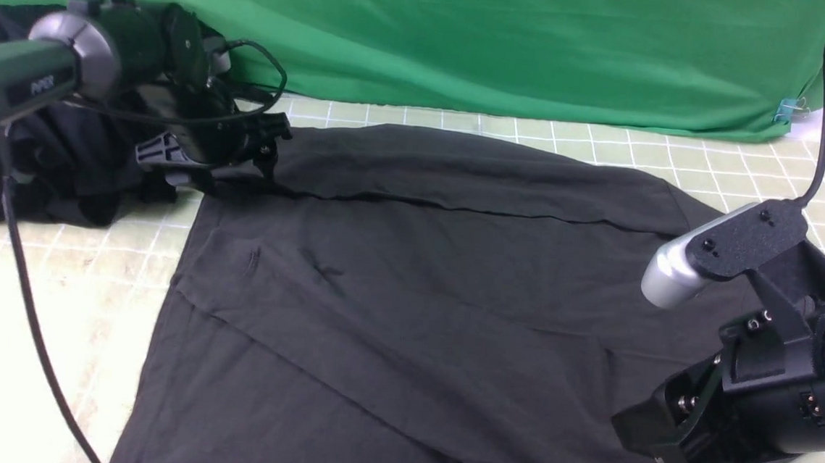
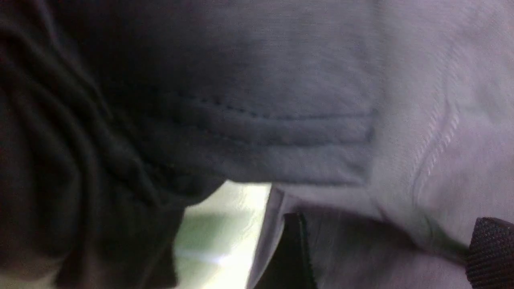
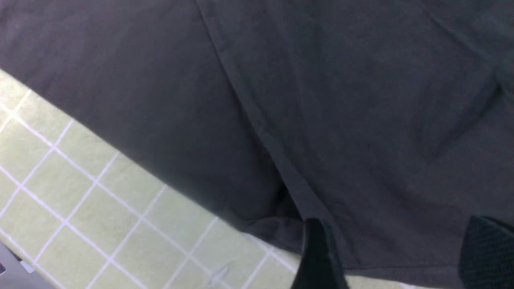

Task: Fold a long-sleeved shirt over a green coffee tablecloth.
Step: 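Grab the top left corner of the dark shirt with the left gripper, then fold the left side of the dark shirt inward over its body with the left gripper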

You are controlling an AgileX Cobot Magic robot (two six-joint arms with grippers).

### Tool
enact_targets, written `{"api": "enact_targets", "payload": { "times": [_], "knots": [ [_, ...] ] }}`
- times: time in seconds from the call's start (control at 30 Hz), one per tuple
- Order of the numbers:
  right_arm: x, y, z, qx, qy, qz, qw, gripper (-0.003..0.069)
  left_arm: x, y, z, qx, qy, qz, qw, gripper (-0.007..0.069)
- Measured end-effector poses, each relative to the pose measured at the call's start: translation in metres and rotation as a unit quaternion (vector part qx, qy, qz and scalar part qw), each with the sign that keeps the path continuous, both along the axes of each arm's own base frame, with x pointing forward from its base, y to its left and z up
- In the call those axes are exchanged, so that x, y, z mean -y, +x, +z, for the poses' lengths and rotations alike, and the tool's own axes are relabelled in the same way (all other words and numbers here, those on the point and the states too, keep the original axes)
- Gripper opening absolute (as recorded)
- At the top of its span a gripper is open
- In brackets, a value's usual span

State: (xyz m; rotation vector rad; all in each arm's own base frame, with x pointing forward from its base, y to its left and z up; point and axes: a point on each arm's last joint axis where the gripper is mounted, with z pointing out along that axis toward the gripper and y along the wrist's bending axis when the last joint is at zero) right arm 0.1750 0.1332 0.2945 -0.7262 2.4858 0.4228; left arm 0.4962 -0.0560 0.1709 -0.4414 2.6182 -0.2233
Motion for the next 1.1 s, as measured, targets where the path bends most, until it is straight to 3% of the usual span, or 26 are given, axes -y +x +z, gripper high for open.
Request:
{"api": "enact_targets", "payload": {
  "times": [0.2,0.3,0.4,0.57,0.67,1.1],
  "knots": [
    [0.0,0.0,0.0,0.0,0.0,0.0,1.0,0.0439,0.005,0.006,-0.002,0.025,-0.047,0.028,0.998,0.0526],
    [0.0,0.0,0.0,0.001,-0.001,0.0,1.0,0.0439,0.005,0.007,-0.005,0.03,-0.05,0.03,0.998,0.048],
    [0.0,0.0,0.0,0.001,-0.001,0.001,1.0,0.0439,0.005,0.008,-0.006,0.03,-0.051,0.032,0.998,0.0374],
    [0.0,0.0,0.0,0.001,-0.002,0.002,1.0,0.0439,0.006,0.002,-0.006,-0.005,-0.04,0.007,0.999,0.0057],
    [0.0,0.0,0.0,0.001,-0.002,0.002,1.0,0.0439,0.007,-0.003,0.004,-0.022,-0.038,-0.009,0.999,0.0014],
    [0.006,0.007,0.001,0.04,-0.036,-0.015,0.998,0.0439,0.025,-0.047,0.09,-0.063,-0.037,-0.086,0.994,0.0011]
  ]
}}
